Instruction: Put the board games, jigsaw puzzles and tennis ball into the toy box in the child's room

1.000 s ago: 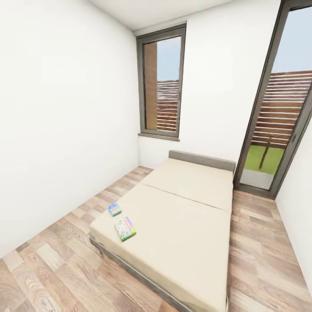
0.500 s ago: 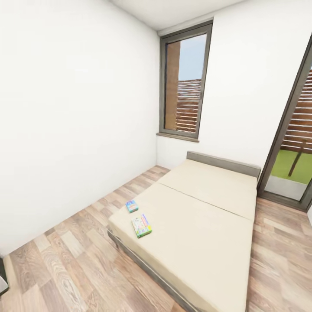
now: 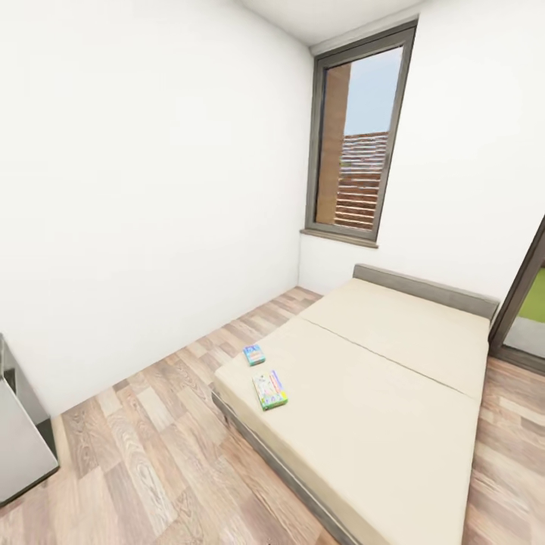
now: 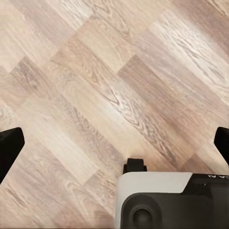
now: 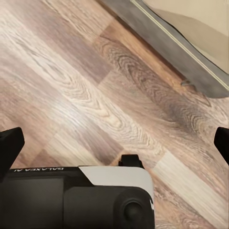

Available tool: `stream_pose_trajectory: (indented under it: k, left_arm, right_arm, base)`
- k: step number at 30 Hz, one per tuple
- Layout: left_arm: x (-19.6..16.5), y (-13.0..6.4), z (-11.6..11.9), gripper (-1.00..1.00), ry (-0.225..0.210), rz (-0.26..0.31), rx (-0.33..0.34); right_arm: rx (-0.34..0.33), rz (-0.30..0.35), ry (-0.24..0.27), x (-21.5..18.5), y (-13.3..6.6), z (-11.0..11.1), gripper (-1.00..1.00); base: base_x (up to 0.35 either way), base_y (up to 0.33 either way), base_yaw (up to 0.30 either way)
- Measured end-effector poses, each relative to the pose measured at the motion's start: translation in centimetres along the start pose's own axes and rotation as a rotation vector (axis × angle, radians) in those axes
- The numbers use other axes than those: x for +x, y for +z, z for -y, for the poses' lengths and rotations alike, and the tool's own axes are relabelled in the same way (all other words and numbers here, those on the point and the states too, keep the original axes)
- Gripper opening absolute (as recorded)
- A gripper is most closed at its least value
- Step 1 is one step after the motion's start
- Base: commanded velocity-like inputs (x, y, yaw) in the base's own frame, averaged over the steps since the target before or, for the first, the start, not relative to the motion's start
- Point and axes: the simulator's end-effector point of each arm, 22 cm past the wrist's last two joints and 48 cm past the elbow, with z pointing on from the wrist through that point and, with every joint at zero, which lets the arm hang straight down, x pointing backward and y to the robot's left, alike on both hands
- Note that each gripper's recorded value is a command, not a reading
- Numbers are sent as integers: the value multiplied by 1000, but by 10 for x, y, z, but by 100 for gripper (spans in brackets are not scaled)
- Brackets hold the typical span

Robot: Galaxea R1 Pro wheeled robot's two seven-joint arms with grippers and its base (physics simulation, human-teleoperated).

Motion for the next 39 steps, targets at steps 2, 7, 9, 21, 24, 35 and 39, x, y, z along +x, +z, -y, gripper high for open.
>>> stream_pose_trajectory:
  k: [2, 7, 9, 21, 24, 35, 39]
  left_arm:
    - [1, -1, 0, 100, 0, -2, 0]
    - [4, -5, 1, 100, 1, -9, 2]
    - [6, -6, 1, 100, 1, -14, 2]
    - [19, -14, 0, 100, 2, -38, 1]
    - [20, -13, 1, 100, 2, -42, 1]
    - [25, -12, 1, 100, 4, -54, 1]
    - [27, -12, 1, 100, 4, -57, 1]
  right_arm:
    - [-2, -3, 0, 1, -2, -2, 100]
    - [10, -9, 0, 4, -6, -2, 100]
    - [20, -11, -1, 5, -7, -1, 100]
    - [31, -24, -1, 12, -15, -2, 100]
    - [31, -27, -2, 13, -15, -3, 100]
    - [25, -39, -3, 18, -14, -8, 100]
    - [24, -44, -3, 20, -14, -9, 100]
  base:
    - [0, 0, 236]
    - [0, 0, 236]
    - [0, 0, 236]
    - [0, 0, 236]
    - [0, 0, 236]
    - [0, 0, 236]
    - [0, 0, 236]
